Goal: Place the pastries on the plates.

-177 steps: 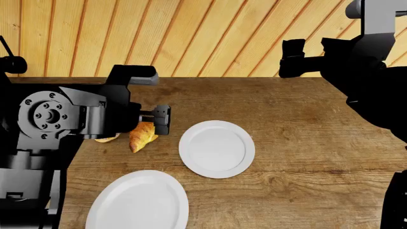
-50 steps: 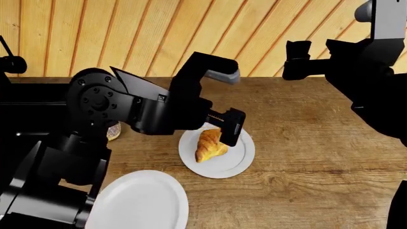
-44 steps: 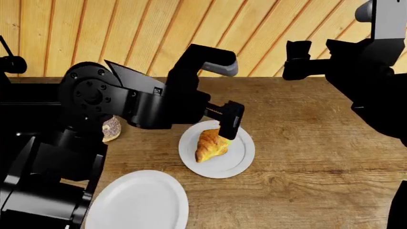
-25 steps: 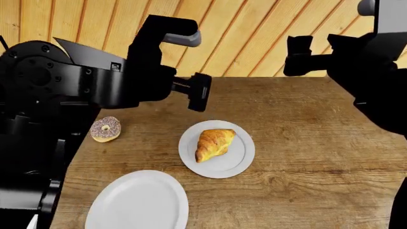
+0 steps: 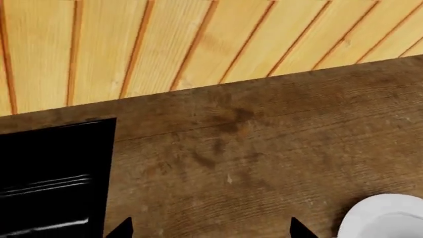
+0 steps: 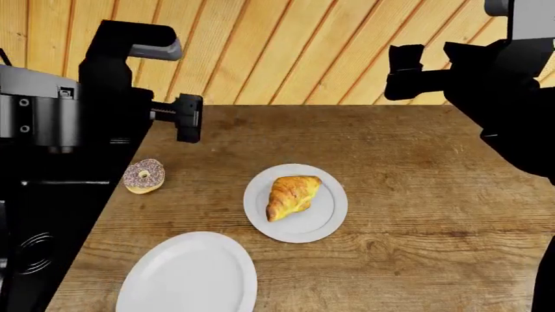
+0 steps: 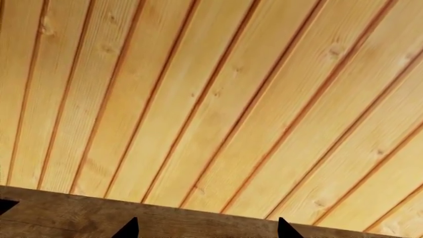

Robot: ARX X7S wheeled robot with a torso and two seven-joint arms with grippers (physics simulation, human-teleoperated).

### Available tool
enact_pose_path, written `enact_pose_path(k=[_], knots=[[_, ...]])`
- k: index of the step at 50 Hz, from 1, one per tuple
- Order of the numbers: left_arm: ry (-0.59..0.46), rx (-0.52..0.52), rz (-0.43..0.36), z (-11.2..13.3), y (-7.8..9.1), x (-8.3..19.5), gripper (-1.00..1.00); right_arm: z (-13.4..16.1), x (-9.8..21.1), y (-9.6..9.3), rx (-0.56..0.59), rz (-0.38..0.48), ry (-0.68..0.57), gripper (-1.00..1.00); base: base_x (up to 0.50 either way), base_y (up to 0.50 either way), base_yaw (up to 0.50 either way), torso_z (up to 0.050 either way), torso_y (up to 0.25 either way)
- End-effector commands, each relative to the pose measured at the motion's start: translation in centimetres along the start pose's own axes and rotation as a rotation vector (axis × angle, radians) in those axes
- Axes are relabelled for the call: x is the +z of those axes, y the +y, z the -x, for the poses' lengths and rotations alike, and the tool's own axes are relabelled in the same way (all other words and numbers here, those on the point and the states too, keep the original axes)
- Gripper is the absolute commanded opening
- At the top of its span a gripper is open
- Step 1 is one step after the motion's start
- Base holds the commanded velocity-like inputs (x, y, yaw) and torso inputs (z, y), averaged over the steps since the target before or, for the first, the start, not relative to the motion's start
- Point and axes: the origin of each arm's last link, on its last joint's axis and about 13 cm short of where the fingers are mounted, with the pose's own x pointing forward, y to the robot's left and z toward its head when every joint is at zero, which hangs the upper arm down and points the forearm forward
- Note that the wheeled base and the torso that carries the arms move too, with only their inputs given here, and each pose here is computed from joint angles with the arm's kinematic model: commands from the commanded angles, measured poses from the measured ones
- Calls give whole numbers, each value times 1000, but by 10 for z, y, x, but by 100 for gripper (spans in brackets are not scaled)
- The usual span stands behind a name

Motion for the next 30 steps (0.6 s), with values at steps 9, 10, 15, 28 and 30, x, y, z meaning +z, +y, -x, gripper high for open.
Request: enact_pose_path(k=[9,10,15,28,30], knots=[[6,128,88,0,28,-13,100,-3,-6,-1,15,-11,8,100,0,0,0,0,0],[14,137,101,-1,29,-16,100,-2,-6,-1,15,-12,7,100,0,0,0,0,0],[36,140,111,-3,30,-25,100,-3,-6,0,18,-7,10,100,0,0,0,0,0],[76,130,130,-3,30,-42,100,-6,-7,2,27,-5,15,100,0,0,0,0,0],[97,115,130,-6,28,-49,100,-6,-7,2,26,-4,18,100,0,0,0,0,0]])
